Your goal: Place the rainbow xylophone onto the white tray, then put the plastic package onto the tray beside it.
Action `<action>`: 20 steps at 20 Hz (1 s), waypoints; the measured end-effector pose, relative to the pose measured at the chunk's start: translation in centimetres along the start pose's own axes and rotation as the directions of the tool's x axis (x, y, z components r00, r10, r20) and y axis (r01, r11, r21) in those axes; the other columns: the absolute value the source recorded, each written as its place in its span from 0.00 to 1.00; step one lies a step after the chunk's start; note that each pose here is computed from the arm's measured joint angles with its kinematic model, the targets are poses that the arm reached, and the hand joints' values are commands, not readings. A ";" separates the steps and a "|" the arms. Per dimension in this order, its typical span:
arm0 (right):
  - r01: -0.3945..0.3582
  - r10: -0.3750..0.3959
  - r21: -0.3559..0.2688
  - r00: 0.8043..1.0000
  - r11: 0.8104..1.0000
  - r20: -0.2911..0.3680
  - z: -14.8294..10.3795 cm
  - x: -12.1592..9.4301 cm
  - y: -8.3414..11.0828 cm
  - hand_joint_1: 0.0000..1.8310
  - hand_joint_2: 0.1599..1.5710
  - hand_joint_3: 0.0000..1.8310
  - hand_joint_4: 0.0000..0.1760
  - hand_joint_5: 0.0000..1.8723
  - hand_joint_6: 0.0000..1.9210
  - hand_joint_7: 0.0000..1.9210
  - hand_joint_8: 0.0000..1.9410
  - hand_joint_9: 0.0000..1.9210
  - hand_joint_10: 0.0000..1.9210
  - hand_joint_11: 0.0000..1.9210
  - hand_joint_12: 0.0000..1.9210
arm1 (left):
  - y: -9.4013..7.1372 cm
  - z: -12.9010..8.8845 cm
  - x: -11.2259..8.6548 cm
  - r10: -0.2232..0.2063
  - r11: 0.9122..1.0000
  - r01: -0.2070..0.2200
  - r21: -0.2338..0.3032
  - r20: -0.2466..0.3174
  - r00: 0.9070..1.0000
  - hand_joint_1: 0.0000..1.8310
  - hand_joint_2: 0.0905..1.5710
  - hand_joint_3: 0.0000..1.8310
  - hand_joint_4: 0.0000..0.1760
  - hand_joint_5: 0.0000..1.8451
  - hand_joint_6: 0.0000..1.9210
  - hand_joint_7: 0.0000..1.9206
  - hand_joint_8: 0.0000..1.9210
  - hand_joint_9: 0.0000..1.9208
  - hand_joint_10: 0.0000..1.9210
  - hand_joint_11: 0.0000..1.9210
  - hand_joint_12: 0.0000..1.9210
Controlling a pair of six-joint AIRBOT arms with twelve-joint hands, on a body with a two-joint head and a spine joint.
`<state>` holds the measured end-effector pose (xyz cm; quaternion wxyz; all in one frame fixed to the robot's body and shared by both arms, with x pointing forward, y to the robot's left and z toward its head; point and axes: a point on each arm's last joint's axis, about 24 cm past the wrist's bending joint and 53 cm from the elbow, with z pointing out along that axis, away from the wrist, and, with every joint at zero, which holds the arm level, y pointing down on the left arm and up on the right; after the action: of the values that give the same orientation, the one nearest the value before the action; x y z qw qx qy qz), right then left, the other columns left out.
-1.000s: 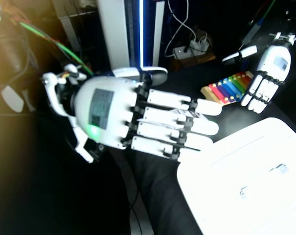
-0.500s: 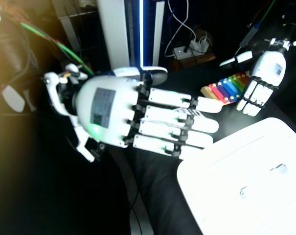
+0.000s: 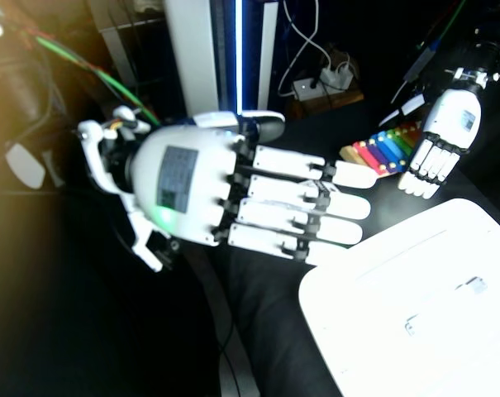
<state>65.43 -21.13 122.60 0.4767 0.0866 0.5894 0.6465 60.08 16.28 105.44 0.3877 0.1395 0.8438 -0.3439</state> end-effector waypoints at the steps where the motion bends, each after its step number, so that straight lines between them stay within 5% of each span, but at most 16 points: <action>1: 0.000 0.000 0.000 1.000 1.000 0.000 0.0 0.0 0.0 0.38 0.49 0.00 0.06 0.10 0.00 0.08 0.00 0.04 0.00 0.00 0.00 | 0.0 0.0 0.0 0.000 1.000 0.000 0.001 0.000 1.000 0.67 0.63 0.00 0.00 0.19 0.00 0.23 0.00 0.26 0.01 0.20 0.12; 6: 0.000 0.000 0.000 1.000 1.000 0.000 0.0 0.0 0.0 0.38 0.50 0.00 0.09 0.09 0.00 0.08 0.00 0.03 0.00 0.00 0.00 | -0.5 0.0 -0.3 -0.009 1.000 0.008 0.021 0.012 1.000 0.65 0.69 0.00 0.02 0.29 0.01 0.32 0.01 0.36 0.01 0.20 0.34; 9: 0.000 0.000 0.000 1.000 1.000 0.000 0.0 0.0 0.0 0.40 0.51 0.01 0.10 0.09 0.00 0.09 0.00 0.03 0.00 0.00 0.00 | -0.6 0.0 -0.5 -0.015 1.000 0.014 0.025 0.020 1.000 0.62 0.70 0.00 0.27 0.30 0.02 0.33 0.02 0.37 0.02 0.17 0.47; 10: 0.000 0.000 0.000 1.000 1.000 0.000 0.0 0.0 0.0 0.40 0.51 0.01 0.12 0.09 0.00 0.08 0.00 0.04 0.00 0.00 0.00 | -0.6 0.0 -0.5 -0.017 1.000 0.016 0.026 0.021 1.000 0.61 0.69 0.00 0.31 0.29 0.08 0.34 0.04 0.37 0.07 0.18 0.50; 12: 0.000 0.000 0.000 1.000 1.000 0.000 0.0 0.0 0.0 0.40 0.52 0.01 0.09 0.09 0.00 0.08 0.00 0.05 0.01 0.00 0.00 | -0.7 0.0 -0.6 -0.019 0.999 0.018 0.029 0.023 1.000 0.58 0.71 0.00 0.38 0.16 0.37 0.30 0.13 0.28 0.28 0.18 0.52; 14: 0.000 0.000 0.000 1.000 1.000 0.000 0.0 0.0 0.0 0.39 0.53 0.01 0.03 0.09 0.00 0.09 0.00 0.05 0.01 0.00 0.00 | -0.6 0.0 -0.7 -0.019 0.999 0.019 0.032 0.027 0.999 0.58 0.69 0.00 0.38 0.11 0.51 0.22 0.34 0.23 0.42 0.16 0.54; 16: 0.000 0.000 0.000 1.000 1.000 0.001 0.0 0.0 0.0 0.39 0.53 0.01 0.06 0.09 0.00 0.09 0.00 0.05 0.01 0.00 0.00 | -0.5 0.0 -0.9 -0.020 0.999 0.019 0.031 0.030 0.999 0.58 0.69 0.00 0.37 0.10 0.55 0.17 0.47 0.21 0.49 0.16 0.58; 20: 0.000 0.000 -0.001 1.000 1.000 0.000 0.0 0.0 0.0 0.40 0.54 0.01 0.00 0.09 0.00 0.09 0.00 0.06 0.01 0.00 0.00 | -0.2 -0.1 -1.2 -0.026 0.999 0.025 0.026 0.039 0.999 0.59 0.69 0.00 0.31 0.12 0.57 0.15 0.55 0.19 0.59 0.17 0.67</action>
<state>65.41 -21.12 122.62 0.4767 0.0863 0.5890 0.6468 60.74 16.21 106.45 0.3978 0.1268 0.8334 -0.3622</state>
